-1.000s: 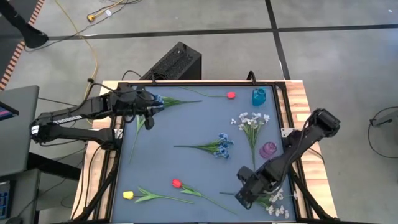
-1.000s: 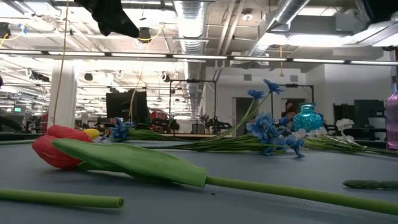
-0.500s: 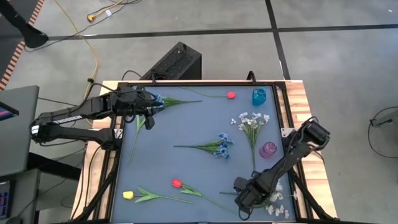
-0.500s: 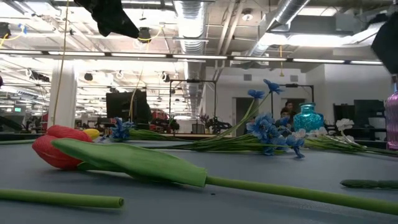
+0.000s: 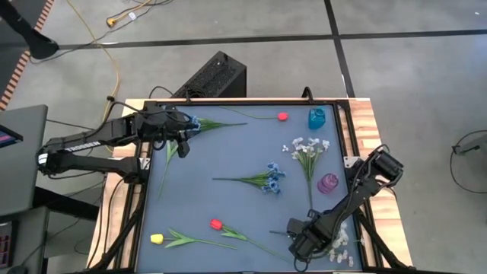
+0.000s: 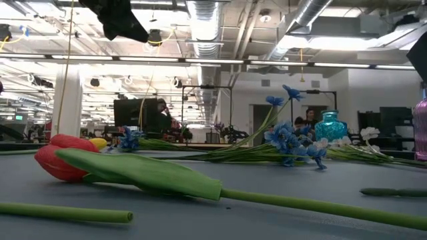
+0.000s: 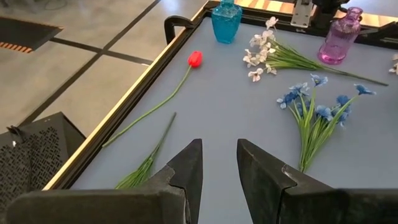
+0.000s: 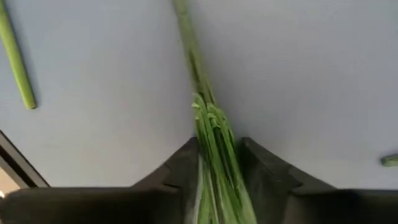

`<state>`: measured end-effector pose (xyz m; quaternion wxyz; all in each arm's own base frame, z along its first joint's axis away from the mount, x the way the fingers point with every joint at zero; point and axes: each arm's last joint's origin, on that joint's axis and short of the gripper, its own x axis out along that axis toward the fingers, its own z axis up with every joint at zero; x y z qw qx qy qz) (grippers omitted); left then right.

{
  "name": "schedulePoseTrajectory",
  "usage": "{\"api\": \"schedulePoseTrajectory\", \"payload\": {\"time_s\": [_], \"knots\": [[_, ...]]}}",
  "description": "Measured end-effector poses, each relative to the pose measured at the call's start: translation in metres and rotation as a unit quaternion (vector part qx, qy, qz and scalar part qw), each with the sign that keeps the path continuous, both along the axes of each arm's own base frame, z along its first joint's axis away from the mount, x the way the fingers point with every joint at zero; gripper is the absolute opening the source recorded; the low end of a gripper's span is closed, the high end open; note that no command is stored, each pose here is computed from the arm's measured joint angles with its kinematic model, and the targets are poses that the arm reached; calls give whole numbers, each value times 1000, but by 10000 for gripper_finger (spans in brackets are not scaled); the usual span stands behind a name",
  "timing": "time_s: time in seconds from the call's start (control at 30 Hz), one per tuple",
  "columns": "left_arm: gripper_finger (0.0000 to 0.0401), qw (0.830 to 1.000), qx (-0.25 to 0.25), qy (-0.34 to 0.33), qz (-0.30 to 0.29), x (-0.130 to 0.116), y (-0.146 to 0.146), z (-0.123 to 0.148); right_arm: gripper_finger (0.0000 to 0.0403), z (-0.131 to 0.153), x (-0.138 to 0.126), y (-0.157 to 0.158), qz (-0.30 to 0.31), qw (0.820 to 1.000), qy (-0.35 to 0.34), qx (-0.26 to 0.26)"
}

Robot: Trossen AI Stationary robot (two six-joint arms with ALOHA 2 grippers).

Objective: Sort flowers into vase by color
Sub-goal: Put the bottom white flowers into the blue vase

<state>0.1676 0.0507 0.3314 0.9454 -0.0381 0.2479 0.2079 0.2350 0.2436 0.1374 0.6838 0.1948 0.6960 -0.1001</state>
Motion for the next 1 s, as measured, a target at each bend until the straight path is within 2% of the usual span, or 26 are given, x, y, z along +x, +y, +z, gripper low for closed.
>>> {"api": "schedulePoseTrajectory", "payload": {"time_s": [0.2,0.37,0.53,0.7,0.83,1.0], "knots": [[89,1000,3,2,6,0,0,0,33,12,-2,-2,1,1000,-13,14],[89,1000,4,3,8,0,0,0,29,37,3,-13,3,998,-47,36],[89,1000,5,0,8,0,1,0,38,67,15,-38,-15,990,-139,7],[89,1000,6,0,6,0,0,0,41,102,30,-71,-29,967,-252,-19],[89,1000,-8,-6,-25,1,-1,1,39,130,42,-101,-59,943,-327,-1],[89,994,-64,-34,-81,3,-5,2,39,164,55,-135,-57,897,-438,-4]]}}
